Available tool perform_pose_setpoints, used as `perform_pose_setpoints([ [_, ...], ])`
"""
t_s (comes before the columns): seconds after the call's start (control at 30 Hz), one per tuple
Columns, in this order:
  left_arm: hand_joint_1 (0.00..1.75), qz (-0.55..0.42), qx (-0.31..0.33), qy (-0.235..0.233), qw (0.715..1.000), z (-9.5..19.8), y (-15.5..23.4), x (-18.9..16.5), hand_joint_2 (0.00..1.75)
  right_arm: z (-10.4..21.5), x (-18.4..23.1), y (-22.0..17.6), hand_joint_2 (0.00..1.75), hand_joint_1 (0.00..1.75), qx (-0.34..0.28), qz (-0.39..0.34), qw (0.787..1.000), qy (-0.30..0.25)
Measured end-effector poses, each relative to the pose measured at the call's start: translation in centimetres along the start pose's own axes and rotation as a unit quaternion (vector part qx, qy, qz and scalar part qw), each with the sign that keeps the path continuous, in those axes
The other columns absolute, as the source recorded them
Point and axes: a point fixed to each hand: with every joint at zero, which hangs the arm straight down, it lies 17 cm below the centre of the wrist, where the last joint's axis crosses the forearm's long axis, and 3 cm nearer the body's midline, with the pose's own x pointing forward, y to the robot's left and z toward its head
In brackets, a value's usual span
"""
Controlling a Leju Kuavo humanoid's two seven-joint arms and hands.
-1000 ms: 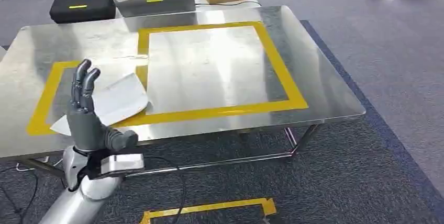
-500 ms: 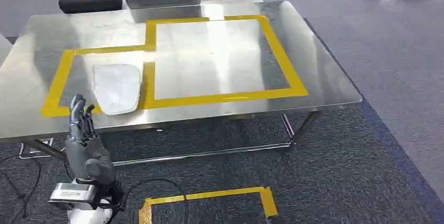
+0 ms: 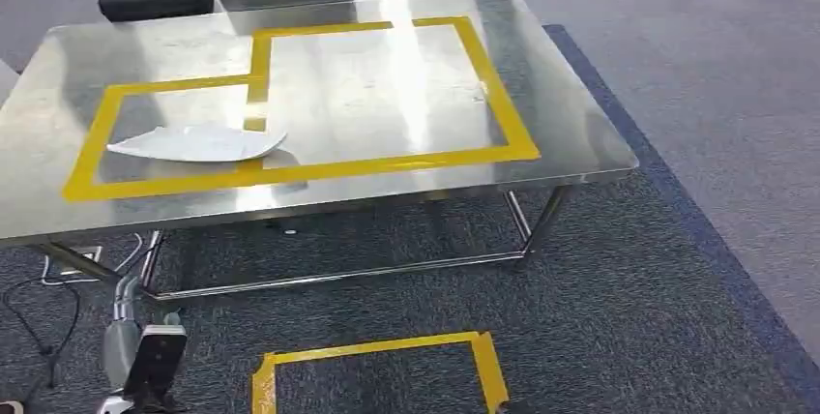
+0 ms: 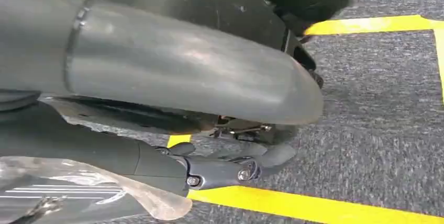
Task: Take the parts from the cabinet and place them on the table.
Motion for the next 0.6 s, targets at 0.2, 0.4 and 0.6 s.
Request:
perform_pose_setpoints([
  [0.2,0.0,-0.007,-0.04,0.2,0.979,6.4,-2.2,-13.3,0.0,0.0,-0.2,0.2,0.0,0.0,0.006,-0.005,1.0,0.007],
  [0.4,0.0,-0.018,-0.153,0.386,0.909,17.8,-6.8,-20.7,0.0,0.2,-1.5,0.3,0.0,0.0,0.006,-0.006,0.999,0.041],
  [0.6,0.0,-0.024,-0.227,0.459,0.858,24.1,-9.5,-21.7,0.0,0.1,-1.6,0.2,0.0,0.0,0.006,-0.002,0.999,0.047],
])
